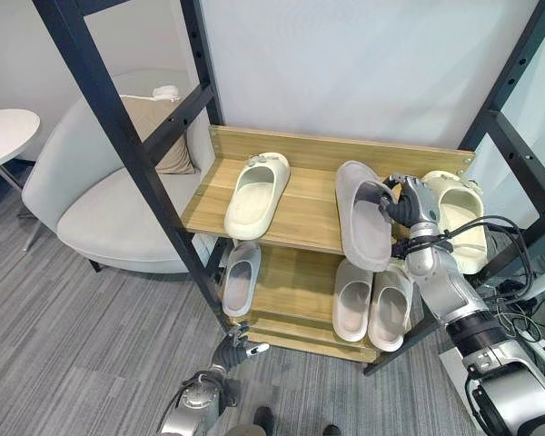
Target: Arrange the slippers neatly on the shoe rack.
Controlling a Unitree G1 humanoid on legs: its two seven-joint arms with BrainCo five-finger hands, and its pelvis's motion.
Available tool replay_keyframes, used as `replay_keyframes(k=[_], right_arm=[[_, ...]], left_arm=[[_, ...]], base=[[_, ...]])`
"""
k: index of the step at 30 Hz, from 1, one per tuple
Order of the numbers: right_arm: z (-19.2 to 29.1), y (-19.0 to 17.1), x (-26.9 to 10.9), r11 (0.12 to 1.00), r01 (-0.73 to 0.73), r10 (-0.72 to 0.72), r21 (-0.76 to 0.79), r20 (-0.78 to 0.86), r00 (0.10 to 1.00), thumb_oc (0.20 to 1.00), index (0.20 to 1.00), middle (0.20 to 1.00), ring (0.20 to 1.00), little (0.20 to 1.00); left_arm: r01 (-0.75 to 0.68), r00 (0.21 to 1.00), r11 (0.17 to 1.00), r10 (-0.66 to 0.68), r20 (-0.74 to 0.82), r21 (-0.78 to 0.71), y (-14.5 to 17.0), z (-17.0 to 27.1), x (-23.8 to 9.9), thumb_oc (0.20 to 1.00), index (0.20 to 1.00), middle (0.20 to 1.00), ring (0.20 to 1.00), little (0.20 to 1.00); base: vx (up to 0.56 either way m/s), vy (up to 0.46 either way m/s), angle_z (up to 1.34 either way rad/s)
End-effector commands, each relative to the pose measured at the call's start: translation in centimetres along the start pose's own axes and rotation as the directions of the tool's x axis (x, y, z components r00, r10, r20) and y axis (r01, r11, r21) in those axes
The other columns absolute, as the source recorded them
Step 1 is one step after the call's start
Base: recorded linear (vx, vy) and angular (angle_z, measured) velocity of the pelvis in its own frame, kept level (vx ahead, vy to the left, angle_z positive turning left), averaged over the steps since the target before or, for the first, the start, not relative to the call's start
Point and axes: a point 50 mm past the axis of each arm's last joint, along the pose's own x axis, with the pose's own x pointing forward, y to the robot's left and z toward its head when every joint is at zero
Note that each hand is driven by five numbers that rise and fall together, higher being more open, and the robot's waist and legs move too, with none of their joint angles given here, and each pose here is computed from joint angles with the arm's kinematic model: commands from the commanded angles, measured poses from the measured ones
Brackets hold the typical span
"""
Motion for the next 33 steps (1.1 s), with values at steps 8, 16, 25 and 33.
replay_keyframes(k=[8, 16, 25, 33], right_arm=[[11.7, -6.5, -4.9, 0.555, -0.239, -0.29, 0.797, 0.455, 0.842, 0.2, 0.2, 0.2, 0.2, 0.2], [15.6, -0.9, -8.0, 0.435, -0.667, 0.048, 0.605, 0.724, 0.688, 0.2, 0.2, 0.2, 0.2, 0.2], [13.6, 3.8, -1.7, 0.905, -0.292, 0.104, 0.309, 0.504, 0.857, 0.2, 0.2, 0.2, 0.2, 0.2], [10.2, -2.7, 7.8, 0.957, 0.275, -0.29, 0.098, 0.217, 0.932, 0.2, 0.2, 0.2, 0.2, 0.2]], left_arm=[[-0.077, 0.99, 0.997, 0.079, 0.113, -0.024, 1.7, 3.1, 0.7, 1.0, 1.0, 1.0, 1.0, 1.0], [-0.09, 0.97, 0.994, 0.1, 0.22, -0.056, 1.4, 5.9, 1.5, 1.0, 1.0, 1.0, 1.0, 1.0], [-0.062, 0.81, 0.997, 0.071, 0.582, -0.035, -1.9, 17.8, 2.7, 1.0, 1.0, 1.0, 1.0, 1.0], [-0.033, 0.68, 0.997, -0.025, 0.732, 0.065, -4.1, 23.6, 1.5, 1.0, 1.0, 1.0, 1.0, 1.0]], base=[[0.0, -0.001, 0.0], [-0.1, -0.005, -0.02], [-0.28, -0.011, 0.32], [-0.06, 0.021, 0.26]])
